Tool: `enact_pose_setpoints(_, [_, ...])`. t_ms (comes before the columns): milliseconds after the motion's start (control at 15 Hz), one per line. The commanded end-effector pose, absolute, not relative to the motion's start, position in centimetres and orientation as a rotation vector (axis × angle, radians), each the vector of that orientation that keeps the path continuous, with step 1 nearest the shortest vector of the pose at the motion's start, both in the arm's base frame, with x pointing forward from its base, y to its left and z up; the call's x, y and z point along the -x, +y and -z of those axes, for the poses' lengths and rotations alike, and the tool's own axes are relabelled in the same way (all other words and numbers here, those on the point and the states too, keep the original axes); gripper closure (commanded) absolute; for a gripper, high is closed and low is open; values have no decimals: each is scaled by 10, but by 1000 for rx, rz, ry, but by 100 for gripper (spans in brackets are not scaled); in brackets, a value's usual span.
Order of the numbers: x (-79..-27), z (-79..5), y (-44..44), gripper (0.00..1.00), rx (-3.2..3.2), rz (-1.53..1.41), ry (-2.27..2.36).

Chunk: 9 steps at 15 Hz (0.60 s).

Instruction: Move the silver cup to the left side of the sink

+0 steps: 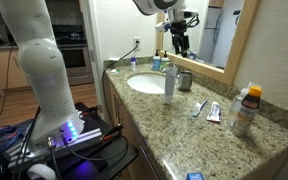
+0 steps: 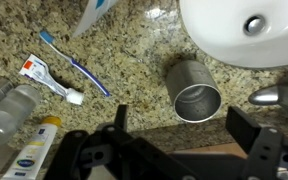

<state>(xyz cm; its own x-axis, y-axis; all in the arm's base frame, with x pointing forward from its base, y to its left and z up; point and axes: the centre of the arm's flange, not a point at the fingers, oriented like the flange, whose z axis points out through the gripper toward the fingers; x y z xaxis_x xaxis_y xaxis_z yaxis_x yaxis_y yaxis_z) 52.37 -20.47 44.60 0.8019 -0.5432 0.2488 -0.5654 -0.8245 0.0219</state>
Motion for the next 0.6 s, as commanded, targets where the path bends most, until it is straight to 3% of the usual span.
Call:
enact_pose_setpoints(0, [-536,-410,-252,0,-2897,-323,-951])
enact_pose_setpoints(467, [-561,-370,-265,0,-2967,-320,-1175])
enact_pose_setpoints(533, [-541,-373,-261,0,-2972,-305,-1130])
